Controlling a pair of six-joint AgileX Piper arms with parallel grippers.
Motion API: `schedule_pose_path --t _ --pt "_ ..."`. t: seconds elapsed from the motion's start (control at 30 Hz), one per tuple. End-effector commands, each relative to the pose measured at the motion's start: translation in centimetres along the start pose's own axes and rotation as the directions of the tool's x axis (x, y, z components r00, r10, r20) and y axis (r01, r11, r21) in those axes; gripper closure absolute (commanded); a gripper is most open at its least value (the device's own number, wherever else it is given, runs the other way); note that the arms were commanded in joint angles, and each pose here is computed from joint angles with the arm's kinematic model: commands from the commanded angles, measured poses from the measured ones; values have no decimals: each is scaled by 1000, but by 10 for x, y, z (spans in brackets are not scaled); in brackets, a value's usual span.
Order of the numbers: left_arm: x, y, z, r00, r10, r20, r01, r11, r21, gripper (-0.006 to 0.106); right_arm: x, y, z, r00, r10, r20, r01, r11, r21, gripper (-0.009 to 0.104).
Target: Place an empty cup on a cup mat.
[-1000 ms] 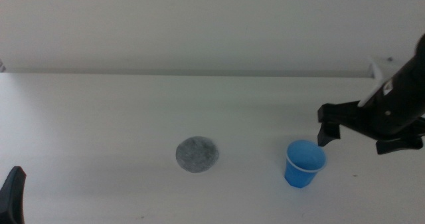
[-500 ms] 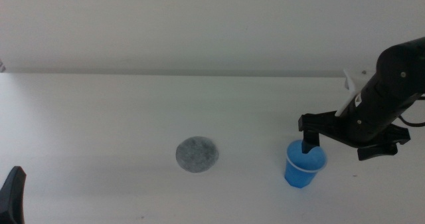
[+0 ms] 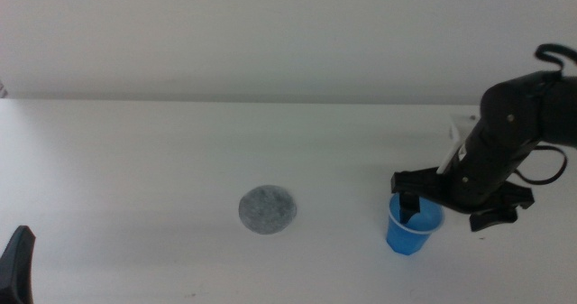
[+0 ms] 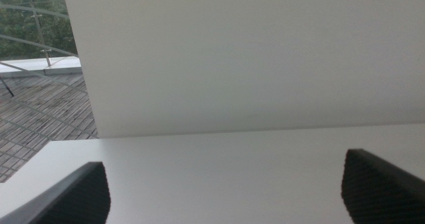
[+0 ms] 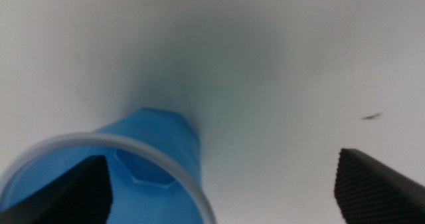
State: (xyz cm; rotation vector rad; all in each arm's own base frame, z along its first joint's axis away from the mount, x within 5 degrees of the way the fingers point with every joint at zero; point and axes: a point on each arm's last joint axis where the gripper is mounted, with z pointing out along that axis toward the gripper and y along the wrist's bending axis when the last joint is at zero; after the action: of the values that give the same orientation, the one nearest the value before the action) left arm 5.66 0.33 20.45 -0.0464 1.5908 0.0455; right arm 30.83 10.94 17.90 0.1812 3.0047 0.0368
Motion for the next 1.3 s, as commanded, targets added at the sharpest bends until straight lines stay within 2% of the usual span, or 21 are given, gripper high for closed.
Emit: schedule_pose_path --t 0.0,0.07,0.1,0.17,0.27,0.3,0.47,0.67,0.93,1.07,1.27 --pt "11 0 -1 1000 0 13 0 1000 8 7 -1 4 7 1000 -9 -4 9 1000 2 12" --pt "11 0 -1 1000 0 13 0 1000 8 7 -1 5 13 1000 -11 -17 11 1000 9 22" --pt "11 0 -1 1000 0 13 0 1000 8 7 -1 5 16 1000 -12 -25 12 1000 13 30" --pt "11 0 -1 1000 0 13 0 1000 8 7 -2 5 18 1000 -15 -27 15 1000 17 51" --pt "11 0 -1 1000 0 13 0 1000 8 7 -3 6 14 1000 -17 -5 17 1000 9 93" --pt "11 0 -1 1000 0 13 0 1000 8 7 -4 6 9 1000 -17 10 17 1000 1 97" --pt "11 0 -1 1000 0 13 0 1000 8 7 -9 26 -38 993 -69 100 73 997 -35 97" --pt "11 0 -1 1000 0 13 0 1000 8 7 -28 91 -59 982 -149 117 157 985 -65 97" --pt "11 0 -1 1000 0 13 0 1000 8 7 -40 178 -30 974 -217 60 223 967 -126 97" --pt "11 0 -1 1000 0 13 0 1000 8 7 -37 195 -16 976 -215 47 219 968 -126 97" --pt "11 0 -1 1000 0 13 0 1000 8 7 -35 199 -4 979 -203 34 206 971 -118 97"
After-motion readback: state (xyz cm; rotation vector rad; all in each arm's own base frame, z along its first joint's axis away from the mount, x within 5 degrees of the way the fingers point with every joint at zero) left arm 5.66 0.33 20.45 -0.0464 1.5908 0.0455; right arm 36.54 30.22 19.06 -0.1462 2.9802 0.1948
